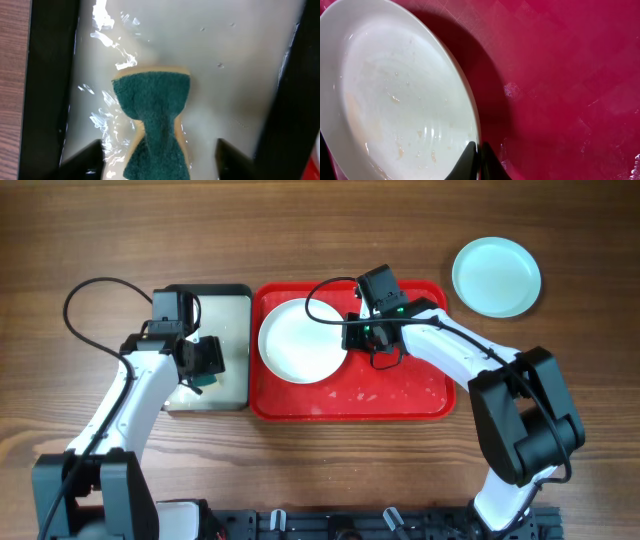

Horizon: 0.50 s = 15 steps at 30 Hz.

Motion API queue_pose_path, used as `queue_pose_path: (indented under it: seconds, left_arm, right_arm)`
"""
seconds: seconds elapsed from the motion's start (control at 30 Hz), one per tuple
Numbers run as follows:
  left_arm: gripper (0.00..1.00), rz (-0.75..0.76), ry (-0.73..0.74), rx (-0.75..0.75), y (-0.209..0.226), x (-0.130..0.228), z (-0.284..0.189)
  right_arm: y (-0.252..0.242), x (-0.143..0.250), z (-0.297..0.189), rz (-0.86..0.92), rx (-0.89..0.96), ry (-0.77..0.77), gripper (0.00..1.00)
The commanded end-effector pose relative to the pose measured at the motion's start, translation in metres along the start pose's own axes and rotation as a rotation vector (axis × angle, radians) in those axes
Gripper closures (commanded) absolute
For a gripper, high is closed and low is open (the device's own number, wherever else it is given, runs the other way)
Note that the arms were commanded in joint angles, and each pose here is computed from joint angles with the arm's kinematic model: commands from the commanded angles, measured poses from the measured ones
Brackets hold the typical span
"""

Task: Clean dirty plates on tray and stack at the side
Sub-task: 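Move the sponge left and drop it into the white basin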

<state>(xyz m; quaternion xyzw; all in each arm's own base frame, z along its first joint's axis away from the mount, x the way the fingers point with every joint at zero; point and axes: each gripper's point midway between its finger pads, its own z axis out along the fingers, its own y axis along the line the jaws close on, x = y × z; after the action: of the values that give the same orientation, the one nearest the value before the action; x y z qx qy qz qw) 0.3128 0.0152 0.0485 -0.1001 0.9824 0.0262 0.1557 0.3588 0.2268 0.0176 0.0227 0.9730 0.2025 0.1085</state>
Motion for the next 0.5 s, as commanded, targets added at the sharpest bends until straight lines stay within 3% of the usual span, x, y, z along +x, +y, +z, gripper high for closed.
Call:
queue_pose_path:
  seconds: [0.0,0.13,0.23,0.33,0.47]
  left_arm:
    - [0.05,-0.081,-0.170,0.047,-0.003,-0.048,-0.043]
    - [0.00,-0.288,-0.343,0.071,0.022,-0.095,-0.089]
    - [0.00,-0.355,-0.448,0.066,0.045,-0.115,-0.109]
    - [0.00,-0.401,-0.474,0.042,0.066,-0.119,-0.113]
    - [0.00,-0.415,-0.454,0.029,0.072,-0.115,-0.109]
  right_arm:
    - [-0.005,0.003,0.005,-0.011,0.020,0.003,0.94]
    - [-0.005,0.003,0.005,-0.011,0.021,0.004,0.89]
    - [-0.005,0.003,0.005,-0.010,0.021,0.005,0.84]
    - [-0.005,0.003,0.005,-0.010,0.024,0.002,0.78]
    - [-0.005,0.002,0.005,-0.011,0.024,0.001,0.62]
